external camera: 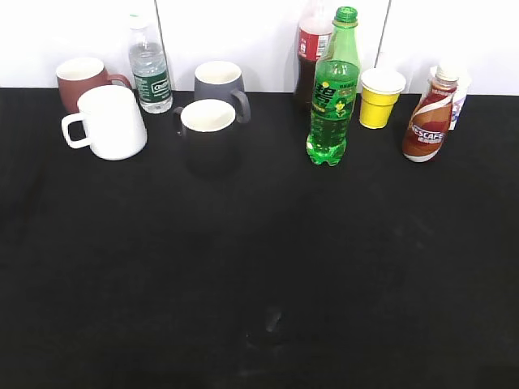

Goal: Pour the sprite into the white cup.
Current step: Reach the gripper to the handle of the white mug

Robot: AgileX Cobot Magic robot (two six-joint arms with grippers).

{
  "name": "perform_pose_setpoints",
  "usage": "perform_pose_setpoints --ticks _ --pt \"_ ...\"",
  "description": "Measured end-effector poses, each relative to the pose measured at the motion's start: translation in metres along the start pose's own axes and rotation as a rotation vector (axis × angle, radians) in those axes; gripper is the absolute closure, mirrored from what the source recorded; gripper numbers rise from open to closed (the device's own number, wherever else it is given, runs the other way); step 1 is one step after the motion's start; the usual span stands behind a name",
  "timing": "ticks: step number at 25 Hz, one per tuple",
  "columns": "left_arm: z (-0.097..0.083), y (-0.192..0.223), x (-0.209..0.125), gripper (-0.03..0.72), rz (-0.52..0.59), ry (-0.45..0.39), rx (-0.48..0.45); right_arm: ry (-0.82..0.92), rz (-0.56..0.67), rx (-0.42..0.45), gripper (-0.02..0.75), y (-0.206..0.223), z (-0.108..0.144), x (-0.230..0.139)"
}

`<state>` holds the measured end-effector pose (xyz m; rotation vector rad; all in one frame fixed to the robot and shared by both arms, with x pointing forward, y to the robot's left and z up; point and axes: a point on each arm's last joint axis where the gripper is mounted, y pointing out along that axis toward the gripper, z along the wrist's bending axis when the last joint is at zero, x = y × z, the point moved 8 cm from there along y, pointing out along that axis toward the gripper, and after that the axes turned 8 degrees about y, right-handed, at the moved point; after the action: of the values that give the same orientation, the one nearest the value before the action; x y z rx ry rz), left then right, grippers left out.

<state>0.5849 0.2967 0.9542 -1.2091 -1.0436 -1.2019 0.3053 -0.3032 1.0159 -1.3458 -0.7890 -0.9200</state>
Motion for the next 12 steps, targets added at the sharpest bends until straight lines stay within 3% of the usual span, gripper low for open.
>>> perform_pose_setpoints --ticks 4,12 --pt "-0.006 0.043 -0.061 0.099 0.099 -0.005 -0.015 0.0 0.0 0.0 0.151 0.0 0.0 0.0" --pt "-0.012 0.133 -0.109 0.116 0.139 0.012 -0.046 0.0 0.0 0.0 0.151 0.0 0.0 0.0"
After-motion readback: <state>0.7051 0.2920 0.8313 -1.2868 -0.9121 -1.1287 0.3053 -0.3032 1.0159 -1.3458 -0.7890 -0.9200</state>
